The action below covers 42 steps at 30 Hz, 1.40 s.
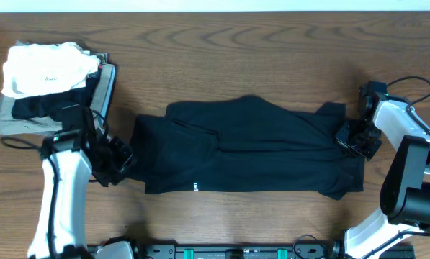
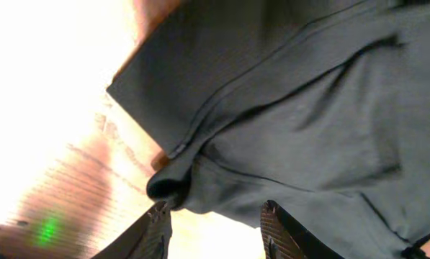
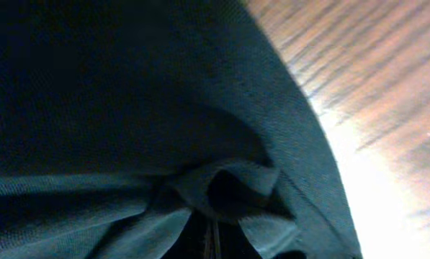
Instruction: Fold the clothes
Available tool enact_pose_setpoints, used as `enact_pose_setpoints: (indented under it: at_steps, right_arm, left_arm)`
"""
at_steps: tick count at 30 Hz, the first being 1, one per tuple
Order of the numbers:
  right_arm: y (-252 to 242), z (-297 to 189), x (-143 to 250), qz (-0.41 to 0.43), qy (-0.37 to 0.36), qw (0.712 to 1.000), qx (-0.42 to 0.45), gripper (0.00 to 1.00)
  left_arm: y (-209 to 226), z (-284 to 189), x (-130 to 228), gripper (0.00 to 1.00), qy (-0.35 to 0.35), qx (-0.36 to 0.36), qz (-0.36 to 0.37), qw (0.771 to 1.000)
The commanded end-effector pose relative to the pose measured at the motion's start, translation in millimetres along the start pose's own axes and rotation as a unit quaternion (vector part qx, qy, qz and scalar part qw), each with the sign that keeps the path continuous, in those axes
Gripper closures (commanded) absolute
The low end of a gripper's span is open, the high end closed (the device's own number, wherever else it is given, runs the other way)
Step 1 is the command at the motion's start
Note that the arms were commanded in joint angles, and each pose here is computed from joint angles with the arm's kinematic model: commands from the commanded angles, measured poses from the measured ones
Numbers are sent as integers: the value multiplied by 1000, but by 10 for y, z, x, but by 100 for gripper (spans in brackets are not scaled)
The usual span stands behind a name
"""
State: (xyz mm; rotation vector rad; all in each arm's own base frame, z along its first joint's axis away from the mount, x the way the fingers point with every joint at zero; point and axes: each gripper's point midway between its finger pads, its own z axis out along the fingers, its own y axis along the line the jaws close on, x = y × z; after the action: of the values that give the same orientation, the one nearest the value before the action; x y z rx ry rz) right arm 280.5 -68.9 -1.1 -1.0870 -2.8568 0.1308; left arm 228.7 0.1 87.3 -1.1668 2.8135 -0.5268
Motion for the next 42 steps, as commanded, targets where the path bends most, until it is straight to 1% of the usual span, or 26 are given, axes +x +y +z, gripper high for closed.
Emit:
enact_pose_setpoints:
  at_steps: [1, 3, 5, 8, 10, 12, 13, 15, 19, 21, 22, 23, 24, 25, 28, 35, 40, 42]
  right_arm:
    - [-28, -313, -257, 25, -63, 998, -5, 99]
    - [19, -465, -348, 21, -84, 996, -20, 99]
    - [145, -609, -405, -4, -95, 994, -53, 99]
    - [433, -776, -382, -52, -84, 987, -129, 99]
    - [635, -846, -317, -92, -74, 976, -181, 99]
    - [771, -891, -252, -125, -67, 966, -216, 99]
    - [830, -902, -213, -139, -63, 962, -228, 99]
    - [869, -903, -184, -149, -63, 960, -228, 99]
    - [922, -911, -167, -161, -68, 958, -228, 99]
    - [943, -915, -163, -164, -70, 957, -229, 99]
    - [950, -916, -156, -166, -69, 957, -229, 99]
    - [956, -915, -147, -167, -69, 957, -229, 99]
    - [963, -914, -137, -168, -68, 956, -228, 99]
    - [971, -909, -126, -170, -67, 956, -228, 99]
    - [1004, -895, -81, -177, -64, 956, -227, 99]
    - [1070, -770, 73, -178, -52, 959, -214, 99]
    - [905, -537, 122, -137, -46, 976, -165, 98]
    - [851, -462, 140, -122, -43, 980, -154, 98]
  left_arm:
    - [2, -103, -91, 57, -43, 0, 17, 999]
    - [-57, -146, -170, 57, -67, 13, 25, 997]
    - [-130, -169, -266, 57, -88, 26, 35, 995]
    - [-287, -162, -364, 57, -106, 49, 70, 991]
    - [-386, -121, -397, 58, -112, 55, 94, 988]
    - [-465, -53, -390, 58, -108, 57, 110, 986]
    - [-500, -5, -377, 60, -103, 56, 118, 986]
    - [-558, 103, -360, 65, -92, 53, 130, 986]
    - [-653, 364, -395, 66, -75, 48, 148, 985]
    - [-675, 505, -444, 72, -69, 45, 151, 985]
    - [-681, 564, -472, 78, -67, 44, 153, 985]
    - [-683, 625, -502, 81, -66, 43, 154, 985]
    - [-683, 674, -526, 91, -65, 42, 153, 985]
    - [-684, 726, -550, 94, -64, 42, 153, 985]
    - [-668, 856, -589, 94, -57, 38, 151, 986]
    - [-635, 1075, -467, 94, -6, 48, 148, 988]
    - [-505, 1138, -361, 94, 24, 26, 135, 990]
    - [-434, 1145, -357, 94, 24, 9, 128, 991]
